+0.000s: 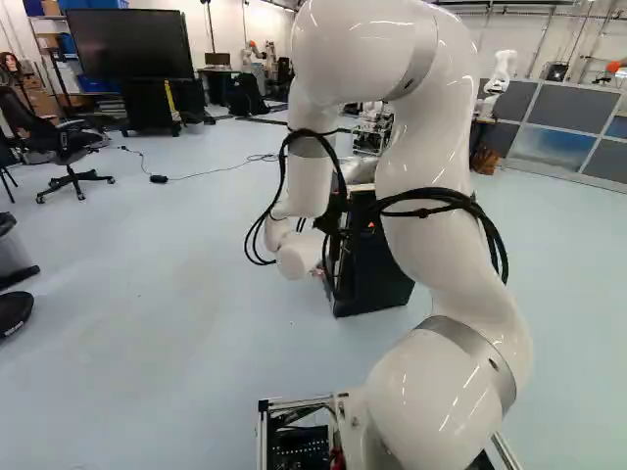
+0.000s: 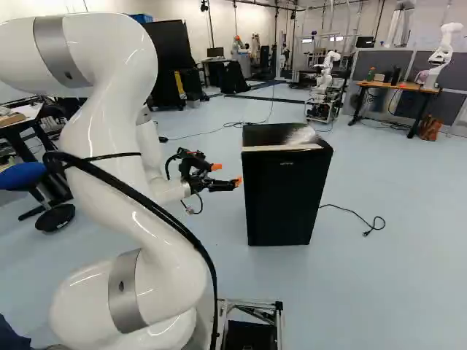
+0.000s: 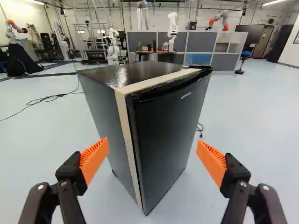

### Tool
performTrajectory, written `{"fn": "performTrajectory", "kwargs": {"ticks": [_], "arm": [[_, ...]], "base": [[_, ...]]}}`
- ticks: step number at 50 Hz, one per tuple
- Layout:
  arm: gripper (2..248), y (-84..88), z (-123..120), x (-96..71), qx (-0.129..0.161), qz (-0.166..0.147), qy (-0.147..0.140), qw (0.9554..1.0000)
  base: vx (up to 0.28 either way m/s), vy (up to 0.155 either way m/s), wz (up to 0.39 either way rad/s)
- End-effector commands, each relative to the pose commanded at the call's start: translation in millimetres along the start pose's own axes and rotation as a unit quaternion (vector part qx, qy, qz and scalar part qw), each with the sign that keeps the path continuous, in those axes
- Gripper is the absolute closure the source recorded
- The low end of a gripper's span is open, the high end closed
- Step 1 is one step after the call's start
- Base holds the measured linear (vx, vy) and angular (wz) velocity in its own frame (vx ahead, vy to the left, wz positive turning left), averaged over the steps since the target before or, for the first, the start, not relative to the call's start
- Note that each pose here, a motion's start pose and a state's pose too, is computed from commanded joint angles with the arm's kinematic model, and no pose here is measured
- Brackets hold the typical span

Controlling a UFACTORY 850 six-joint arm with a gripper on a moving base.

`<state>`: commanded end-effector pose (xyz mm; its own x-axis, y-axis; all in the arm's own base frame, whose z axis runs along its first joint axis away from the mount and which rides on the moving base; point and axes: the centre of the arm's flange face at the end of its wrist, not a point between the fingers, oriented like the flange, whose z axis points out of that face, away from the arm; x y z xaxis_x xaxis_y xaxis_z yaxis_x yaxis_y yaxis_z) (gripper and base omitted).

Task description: Grab a drink from the fridge

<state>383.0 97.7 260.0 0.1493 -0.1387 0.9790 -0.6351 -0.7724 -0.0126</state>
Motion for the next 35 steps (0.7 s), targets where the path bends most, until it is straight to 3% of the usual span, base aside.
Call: {"fn": "performTrajectory", "kwargs": {"ticks": [35], "arm": [[3, -33.7, 2.7, -2.4, 0.017, 0.012, 0.006, 0.9998]], "base": [[0.000, 0.000, 0.000]]}}
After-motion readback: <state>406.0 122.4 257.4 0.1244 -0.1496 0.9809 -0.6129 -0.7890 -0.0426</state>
